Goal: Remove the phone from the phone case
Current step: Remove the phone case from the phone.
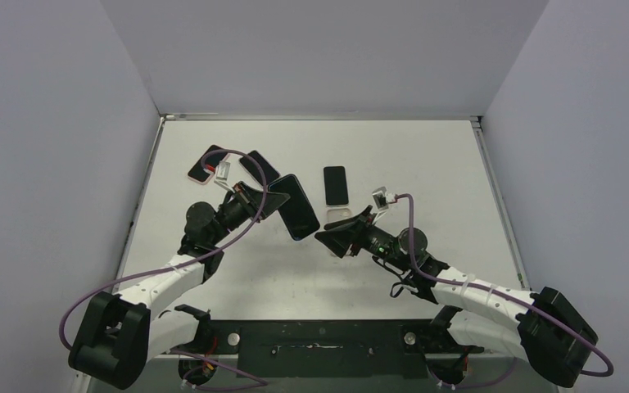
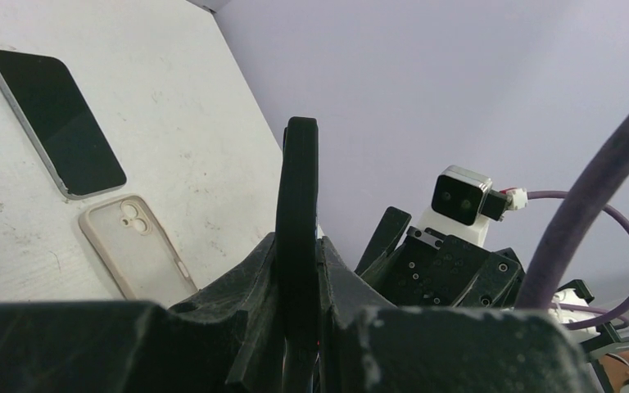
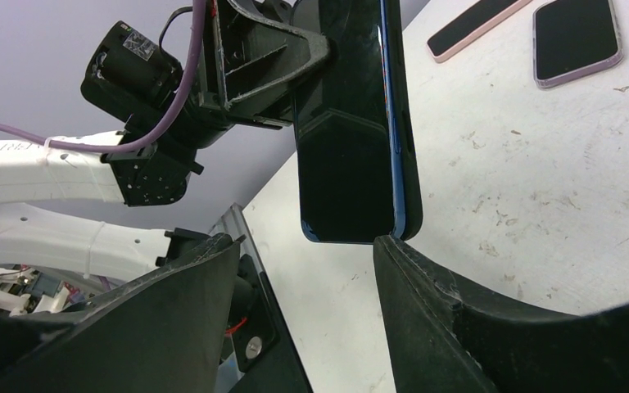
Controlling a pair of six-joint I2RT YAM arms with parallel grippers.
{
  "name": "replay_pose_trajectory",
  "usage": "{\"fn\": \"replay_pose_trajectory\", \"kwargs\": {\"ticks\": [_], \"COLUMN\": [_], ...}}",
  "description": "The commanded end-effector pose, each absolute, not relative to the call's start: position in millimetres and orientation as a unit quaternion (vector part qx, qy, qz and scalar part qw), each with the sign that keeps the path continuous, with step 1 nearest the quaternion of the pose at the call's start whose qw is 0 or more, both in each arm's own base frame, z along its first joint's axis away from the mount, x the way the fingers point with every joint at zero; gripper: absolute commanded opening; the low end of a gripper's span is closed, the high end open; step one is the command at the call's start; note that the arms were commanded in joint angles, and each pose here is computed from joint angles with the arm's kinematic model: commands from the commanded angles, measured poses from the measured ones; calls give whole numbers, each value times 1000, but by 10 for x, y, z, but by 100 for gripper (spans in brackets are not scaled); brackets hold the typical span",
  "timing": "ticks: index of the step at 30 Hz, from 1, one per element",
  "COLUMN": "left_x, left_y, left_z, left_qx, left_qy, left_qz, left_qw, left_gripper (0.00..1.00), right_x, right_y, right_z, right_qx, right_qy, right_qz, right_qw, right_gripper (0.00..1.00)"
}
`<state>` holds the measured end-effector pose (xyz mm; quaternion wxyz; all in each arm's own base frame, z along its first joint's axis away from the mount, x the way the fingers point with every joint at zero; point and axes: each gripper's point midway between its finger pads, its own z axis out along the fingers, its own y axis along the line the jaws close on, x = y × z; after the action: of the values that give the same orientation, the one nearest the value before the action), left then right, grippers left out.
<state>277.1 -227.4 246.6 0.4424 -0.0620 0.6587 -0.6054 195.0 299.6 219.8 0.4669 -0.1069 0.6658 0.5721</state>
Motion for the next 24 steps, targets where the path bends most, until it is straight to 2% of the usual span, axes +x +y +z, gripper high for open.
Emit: {"fn": "replay_pose_trajectory", "kwargs": {"ticks": [1,24], "left_x": [2710,2598], "left_y": [-2280,-2370], "left_z": [2837,2961], "left_qx": [-44,-29], "left_qy": [605,590], "left_qz": [-643,-666], "left_qw": [466,456], "left_gripper": [0,0], "right_x": [1958,1927], "right_y": [3009,3070], "right_z": [2341,2448], "right_qx": [-105,-112], "right_qy": [647,630], "right_qz": [582,603], "right_qw": [482,476], "right_gripper": [61,56]}}
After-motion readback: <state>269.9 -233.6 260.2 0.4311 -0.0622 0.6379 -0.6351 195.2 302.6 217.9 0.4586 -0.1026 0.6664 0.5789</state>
